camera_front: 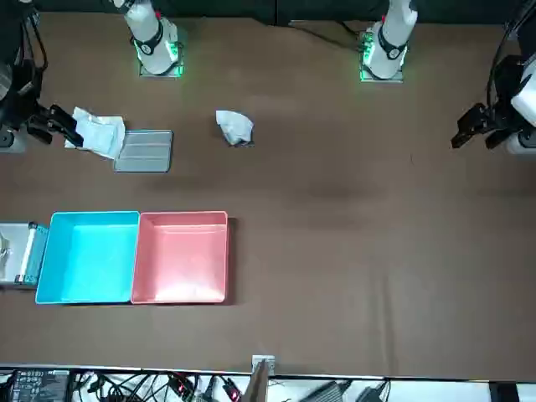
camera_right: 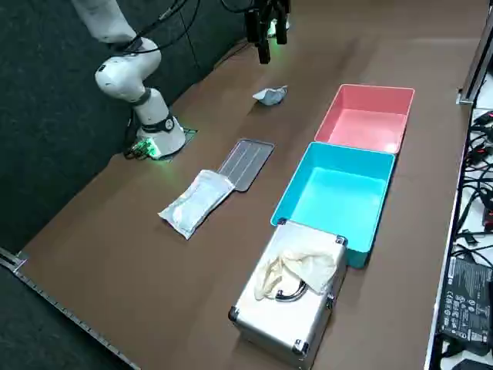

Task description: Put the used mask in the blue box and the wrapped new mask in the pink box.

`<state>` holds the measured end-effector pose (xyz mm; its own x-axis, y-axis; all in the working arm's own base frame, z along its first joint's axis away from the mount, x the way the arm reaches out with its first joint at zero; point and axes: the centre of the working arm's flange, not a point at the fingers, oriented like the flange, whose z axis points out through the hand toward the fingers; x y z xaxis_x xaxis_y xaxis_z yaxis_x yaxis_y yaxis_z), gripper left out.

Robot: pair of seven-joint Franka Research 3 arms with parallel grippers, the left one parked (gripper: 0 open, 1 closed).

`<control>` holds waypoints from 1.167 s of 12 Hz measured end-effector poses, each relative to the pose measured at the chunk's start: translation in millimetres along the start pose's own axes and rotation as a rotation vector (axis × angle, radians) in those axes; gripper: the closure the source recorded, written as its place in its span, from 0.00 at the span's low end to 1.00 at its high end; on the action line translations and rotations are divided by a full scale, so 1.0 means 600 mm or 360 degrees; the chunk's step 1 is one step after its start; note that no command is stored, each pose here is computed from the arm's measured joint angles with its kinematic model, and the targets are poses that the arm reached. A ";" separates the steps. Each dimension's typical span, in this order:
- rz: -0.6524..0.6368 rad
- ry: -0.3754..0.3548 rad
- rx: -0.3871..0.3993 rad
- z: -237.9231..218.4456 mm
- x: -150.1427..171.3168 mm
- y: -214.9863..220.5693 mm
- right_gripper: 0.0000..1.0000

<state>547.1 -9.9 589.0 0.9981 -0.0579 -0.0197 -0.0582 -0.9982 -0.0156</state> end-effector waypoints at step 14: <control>-0.0254 -0.0251 0.0177 0.101 -0.010 -0.194 0.00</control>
<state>546.5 107.9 530.2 0.9800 0.1127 -0.1637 0.0898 -0.9859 -0.1410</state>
